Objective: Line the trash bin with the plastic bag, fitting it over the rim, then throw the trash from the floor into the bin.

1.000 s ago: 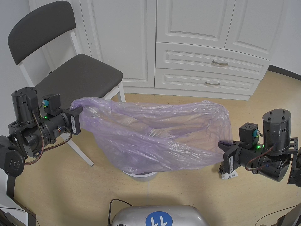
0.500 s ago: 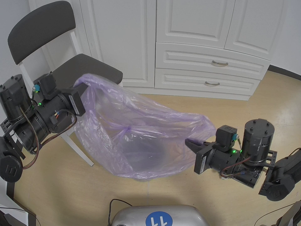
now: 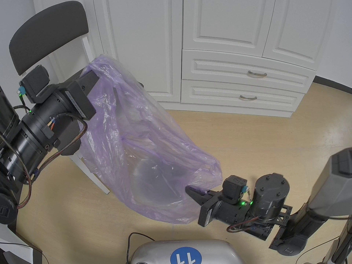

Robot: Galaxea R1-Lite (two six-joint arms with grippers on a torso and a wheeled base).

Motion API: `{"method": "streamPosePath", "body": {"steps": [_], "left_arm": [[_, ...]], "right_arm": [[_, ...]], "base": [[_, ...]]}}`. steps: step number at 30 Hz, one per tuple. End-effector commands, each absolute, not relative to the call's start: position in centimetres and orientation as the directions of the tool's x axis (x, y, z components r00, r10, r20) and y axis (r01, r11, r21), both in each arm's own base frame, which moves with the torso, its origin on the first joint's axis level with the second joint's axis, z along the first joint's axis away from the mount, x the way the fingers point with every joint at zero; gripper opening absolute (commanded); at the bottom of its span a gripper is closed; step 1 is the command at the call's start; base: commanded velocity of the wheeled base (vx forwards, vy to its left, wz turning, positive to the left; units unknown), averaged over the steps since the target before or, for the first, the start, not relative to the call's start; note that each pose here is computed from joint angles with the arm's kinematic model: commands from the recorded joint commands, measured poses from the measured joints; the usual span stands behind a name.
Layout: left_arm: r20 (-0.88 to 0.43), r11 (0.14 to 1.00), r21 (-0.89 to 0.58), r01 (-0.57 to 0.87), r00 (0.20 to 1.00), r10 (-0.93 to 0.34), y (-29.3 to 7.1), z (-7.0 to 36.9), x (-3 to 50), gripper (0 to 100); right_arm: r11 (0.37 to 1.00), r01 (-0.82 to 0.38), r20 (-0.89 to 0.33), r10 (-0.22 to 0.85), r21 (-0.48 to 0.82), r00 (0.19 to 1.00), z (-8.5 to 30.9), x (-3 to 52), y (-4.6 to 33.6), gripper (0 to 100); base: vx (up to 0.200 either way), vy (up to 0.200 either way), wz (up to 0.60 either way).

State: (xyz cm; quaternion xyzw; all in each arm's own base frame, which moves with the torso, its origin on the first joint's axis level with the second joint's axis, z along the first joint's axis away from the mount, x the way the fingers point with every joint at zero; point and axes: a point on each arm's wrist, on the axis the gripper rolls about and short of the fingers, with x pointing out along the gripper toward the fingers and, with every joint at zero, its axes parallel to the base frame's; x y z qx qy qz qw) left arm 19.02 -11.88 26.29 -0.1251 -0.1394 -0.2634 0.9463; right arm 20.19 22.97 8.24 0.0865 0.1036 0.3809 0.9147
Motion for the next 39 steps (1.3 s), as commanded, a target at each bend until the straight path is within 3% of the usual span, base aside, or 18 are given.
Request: {"method": "streamPosePath", "body": {"steps": [1,3,4,39], "left_arm": [[0.407,0.793,-0.174,0.584,0.776,-0.482,-11.7,28.0,16.1,0],[0.407,0.793,-0.174,0.584,0.776,-0.482,-11.7,28.0,16.0,0],[0.408,0.793,-0.174,0.584,0.775,-0.482,-11.7,28.0,16.0,0],[0.444,0.763,-0.171,0.623,0.740,-0.504,-11.2,28.7,14.2,0]], "right_arm": [[0.685,-0.687,-0.266,0.728,0.241,0.632,1.7,19.4,24.7,0],[0.677,-0.692,-0.271,0.735,0.251,0.621,1.7,19.0,24.8,0],[0.673,-0.692,-0.266,0.739,0.260,0.619,1.8,18.9,24.9,100],[0.625,-0.637,-0.088,0.742,0.452,0.665,5.5,20.2,26.7,100]], "base": [[0.000,0.000,0.00],[0.000,0.000,0.00],[0.000,0.000,0.00],[0.000,0.000,0.00]]}}
